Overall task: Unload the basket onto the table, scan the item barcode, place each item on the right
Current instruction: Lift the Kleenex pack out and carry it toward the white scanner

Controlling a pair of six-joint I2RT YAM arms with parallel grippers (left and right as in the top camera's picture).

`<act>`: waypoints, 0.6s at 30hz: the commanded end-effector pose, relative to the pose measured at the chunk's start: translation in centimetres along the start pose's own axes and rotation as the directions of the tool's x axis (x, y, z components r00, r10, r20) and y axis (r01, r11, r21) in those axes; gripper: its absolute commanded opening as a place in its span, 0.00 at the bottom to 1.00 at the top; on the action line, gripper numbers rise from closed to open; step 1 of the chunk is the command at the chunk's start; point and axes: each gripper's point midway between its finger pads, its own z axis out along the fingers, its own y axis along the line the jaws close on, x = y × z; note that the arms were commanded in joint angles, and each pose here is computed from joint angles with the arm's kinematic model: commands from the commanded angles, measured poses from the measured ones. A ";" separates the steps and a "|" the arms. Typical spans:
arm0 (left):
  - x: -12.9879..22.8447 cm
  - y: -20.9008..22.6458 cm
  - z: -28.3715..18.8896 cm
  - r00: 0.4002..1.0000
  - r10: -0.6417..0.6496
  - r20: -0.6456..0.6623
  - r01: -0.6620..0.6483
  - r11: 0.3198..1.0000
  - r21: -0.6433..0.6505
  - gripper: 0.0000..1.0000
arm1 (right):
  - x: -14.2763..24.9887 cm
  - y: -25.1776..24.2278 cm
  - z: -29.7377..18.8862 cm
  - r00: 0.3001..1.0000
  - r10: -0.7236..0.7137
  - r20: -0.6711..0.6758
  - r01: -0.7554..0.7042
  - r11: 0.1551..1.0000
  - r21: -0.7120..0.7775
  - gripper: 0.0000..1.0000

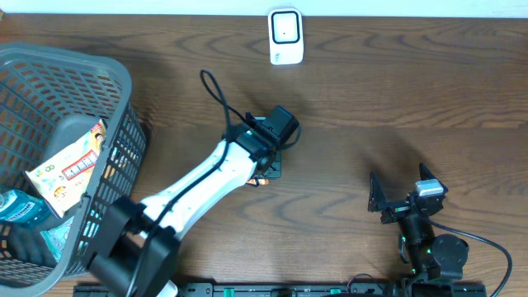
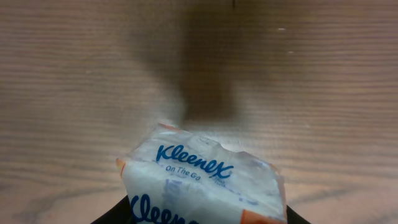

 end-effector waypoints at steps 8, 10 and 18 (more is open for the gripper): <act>-0.3 -1.7 2.6 1.000 0.022 -0.012 -0.021 0.999 0.029 0.42 | 0.1 -0.1 0.0 1.000 -0.012 0.000 0.012 1.000 0.006 0.99; -0.7 -2.3 2.6 1.000 0.025 0.010 -0.026 0.999 0.046 0.42 | 0.1 -0.1 0.0 1.000 -0.012 0.000 0.012 1.000 0.006 0.99; -1.8 -5.0 2.8 0.994 0.039 0.100 -0.051 0.991 0.123 0.42 | 0.1 -0.1 0.0 1.000 -0.012 0.000 0.012 1.000 0.006 0.99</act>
